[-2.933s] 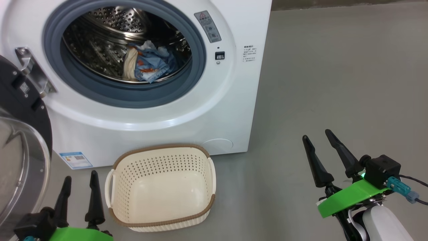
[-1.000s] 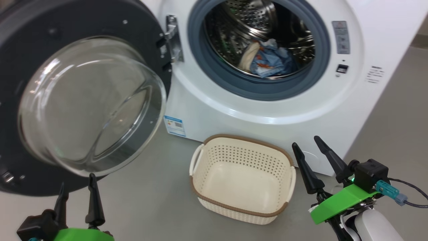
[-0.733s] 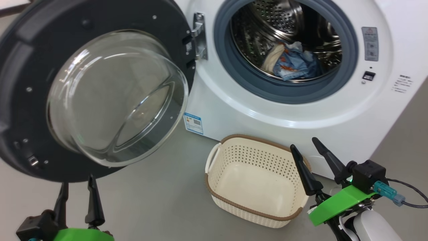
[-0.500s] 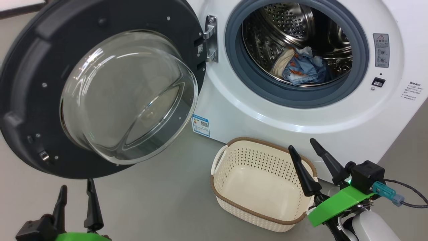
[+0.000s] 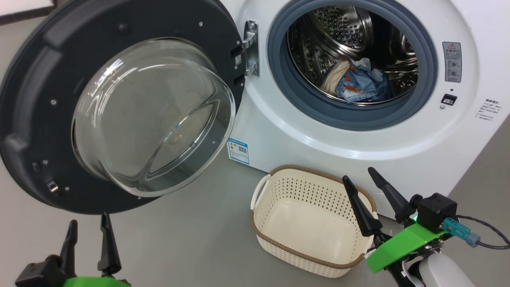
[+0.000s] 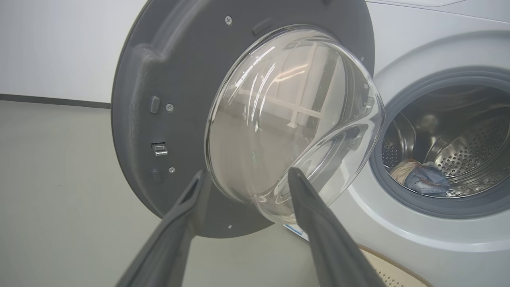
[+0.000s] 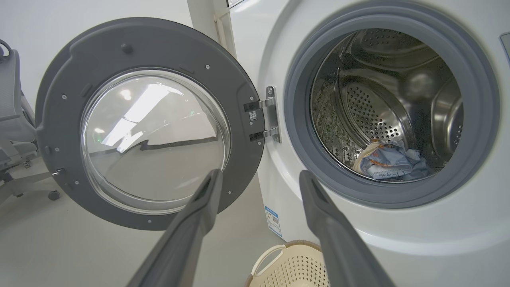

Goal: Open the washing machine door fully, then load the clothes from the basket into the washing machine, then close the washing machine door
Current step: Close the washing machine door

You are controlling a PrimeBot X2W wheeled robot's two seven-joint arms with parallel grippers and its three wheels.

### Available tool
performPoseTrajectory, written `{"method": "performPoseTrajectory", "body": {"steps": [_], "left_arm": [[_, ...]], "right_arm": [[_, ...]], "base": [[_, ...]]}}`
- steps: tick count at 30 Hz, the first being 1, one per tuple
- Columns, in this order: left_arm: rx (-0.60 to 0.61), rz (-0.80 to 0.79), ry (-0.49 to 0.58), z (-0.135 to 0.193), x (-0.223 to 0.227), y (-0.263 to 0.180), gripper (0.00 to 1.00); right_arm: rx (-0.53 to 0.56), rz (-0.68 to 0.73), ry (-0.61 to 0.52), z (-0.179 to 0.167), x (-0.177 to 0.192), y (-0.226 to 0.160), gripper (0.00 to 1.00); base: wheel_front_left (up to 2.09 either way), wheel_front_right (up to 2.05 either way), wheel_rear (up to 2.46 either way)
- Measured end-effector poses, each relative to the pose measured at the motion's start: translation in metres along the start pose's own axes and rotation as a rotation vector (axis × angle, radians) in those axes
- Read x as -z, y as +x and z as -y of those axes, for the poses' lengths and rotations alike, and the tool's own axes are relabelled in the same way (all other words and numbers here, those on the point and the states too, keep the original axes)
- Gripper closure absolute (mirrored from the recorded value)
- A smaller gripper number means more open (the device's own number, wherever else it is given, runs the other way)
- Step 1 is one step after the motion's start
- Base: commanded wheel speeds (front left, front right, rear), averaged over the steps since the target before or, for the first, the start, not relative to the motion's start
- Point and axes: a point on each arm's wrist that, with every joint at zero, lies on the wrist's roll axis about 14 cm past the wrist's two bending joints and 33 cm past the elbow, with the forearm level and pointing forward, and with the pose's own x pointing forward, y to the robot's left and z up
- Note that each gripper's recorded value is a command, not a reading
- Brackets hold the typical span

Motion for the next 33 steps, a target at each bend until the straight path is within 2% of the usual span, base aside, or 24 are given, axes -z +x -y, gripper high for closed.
{"method": "performPoseTrajectory", "body": {"steps": [2, 4, 5, 6, 13, 20, 27, 33], "left_arm": [[-0.001, 0.002, 0.0, -0.001, -0.001, 0.0, 0.04], [-0.002, 0.003, 0.0, -0.001, -0.001, 0.0, 0.56], [-0.002, 0.004, 0.0, -0.001, -0.001, 0.0, 0.95], [-0.001, 0.004, 0.002, -0.002, -0.002, 0.0, 1.0], [0.007, 0.056, 0.021, -0.009, -0.021, 0.005, 1.0], [0.027, 0.242, -0.069, -0.017, -0.095, 0.035, 1.0], [0.01, 0.375, -0.268, -0.04, -0.157, 0.066, 1.0], [-0.066, 0.31, -0.47, -0.073, -0.149, 0.096, 1.0]], "right_arm": [[0.0, -0.007, 0.001, -0.001, 0.003, -0.002, 0.0], [0.0, -0.017, 0.003, -0.002, 0.006, -0.005, 0.0], [-0.001, -0.018, 0.003, -0.002, 0.006, -0.005, 0.0], [-0.001, -0.018, 0.003, -0.002, 0.006, -0.005, 0.0], [-0.001, -0.021, 0.002, -0.001, 0.007, -0.005, 0.0], [0.005, -0.025, -0.001, 0.002, 0.008, -0.007, 0.0], [0.029, -0.037, -0.009, 0.014, 0.011, -0.013, 0.0], [0.061, -0.047, -0.016, 0.027, 0.014, -0.02, 0.0]], "base": [[0.0, 0.0, 0.0], [0.0, 0.0, 0.0], [0.0, 0.0, 0.0], [0.0, 0.0, 0.0], [0.0, 0.0, 0.0], [0.0, 0.0, 0.0], [0.0, 0.0, 0.0], [0.0, 0.0, 0.0]]}}
